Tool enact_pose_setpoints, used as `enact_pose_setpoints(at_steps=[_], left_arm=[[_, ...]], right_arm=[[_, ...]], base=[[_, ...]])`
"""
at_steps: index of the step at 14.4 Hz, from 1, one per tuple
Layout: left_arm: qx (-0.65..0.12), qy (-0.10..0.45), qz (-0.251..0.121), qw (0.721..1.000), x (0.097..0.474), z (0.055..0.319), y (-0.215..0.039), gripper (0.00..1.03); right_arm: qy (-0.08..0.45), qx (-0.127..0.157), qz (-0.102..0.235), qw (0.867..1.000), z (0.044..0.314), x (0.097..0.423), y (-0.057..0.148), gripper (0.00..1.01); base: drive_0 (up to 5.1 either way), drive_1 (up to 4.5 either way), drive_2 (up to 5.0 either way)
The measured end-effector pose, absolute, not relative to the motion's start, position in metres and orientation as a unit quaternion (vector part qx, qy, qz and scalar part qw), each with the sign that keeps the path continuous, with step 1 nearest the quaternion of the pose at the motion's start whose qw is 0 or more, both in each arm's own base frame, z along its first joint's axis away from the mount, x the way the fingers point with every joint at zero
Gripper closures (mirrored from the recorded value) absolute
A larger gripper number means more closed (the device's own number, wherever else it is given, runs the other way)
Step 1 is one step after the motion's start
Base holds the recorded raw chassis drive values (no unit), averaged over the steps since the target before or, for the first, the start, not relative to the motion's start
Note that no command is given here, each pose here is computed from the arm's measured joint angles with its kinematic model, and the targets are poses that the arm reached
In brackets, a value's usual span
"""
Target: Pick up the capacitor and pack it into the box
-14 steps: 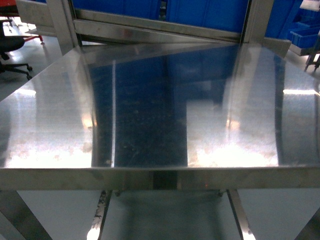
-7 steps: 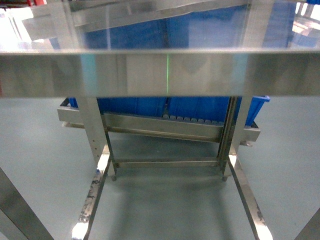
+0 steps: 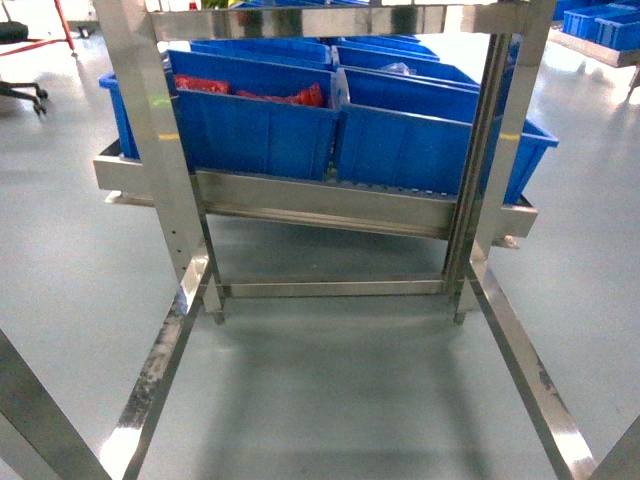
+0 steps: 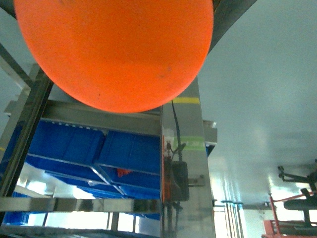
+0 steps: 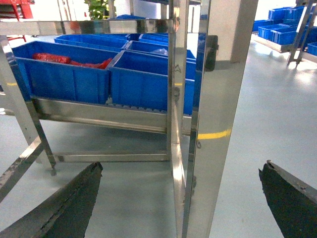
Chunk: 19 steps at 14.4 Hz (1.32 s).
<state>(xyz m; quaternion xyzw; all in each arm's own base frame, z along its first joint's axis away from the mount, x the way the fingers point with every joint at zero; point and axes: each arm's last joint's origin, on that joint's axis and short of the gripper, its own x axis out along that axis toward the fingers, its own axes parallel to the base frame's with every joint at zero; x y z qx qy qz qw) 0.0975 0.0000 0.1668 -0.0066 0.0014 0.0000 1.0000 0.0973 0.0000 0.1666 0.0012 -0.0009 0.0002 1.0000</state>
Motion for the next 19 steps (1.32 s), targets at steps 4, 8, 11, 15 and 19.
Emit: enact_pose_setpoints(at_steps=[4,8,11,15,19], left_arm=[[-0.006,0.002,0.000,1.000,0.0975,0.1667,0.0000,0.59],[-0.006,0.002,0.000,1.000,0.0975,0.1668,0.0000,0.59],[-0.005,0.002,0.000,1.000,0.0975,0.1667,0.0000,0.59],[-0.005,0.001,0.000,1.000,0.0975,0.1669,0.0000,0.59],[-0.005,-0.001,0.000,1.000,0.0975,0.1673,0.0000,0.59]], right_arm=[[0.000,0.001,0.000,1.000,0.1665,0.0973,0.0000,0.03],[-0.001,0.001,0.000,1.000,0.1666,0.0973,0.0000,0.03],[-0.002,0.001,0.000,1.000,0.1668,0.0973,0.0000,0.03],[-0.002,0.001,0.000,1.000,0.1668,0.0973,0.0000,0.03],[-0.001,0.001,0.000,1.000,0.1667,0.0973,0.0000,0.03]], base=[[0.0,0.00,0.0],[0.0,0.00,0.0],[-4.9,2.59,2.6],[-4.9,2.52,2.5],[-5.0,2.48,2.5]])
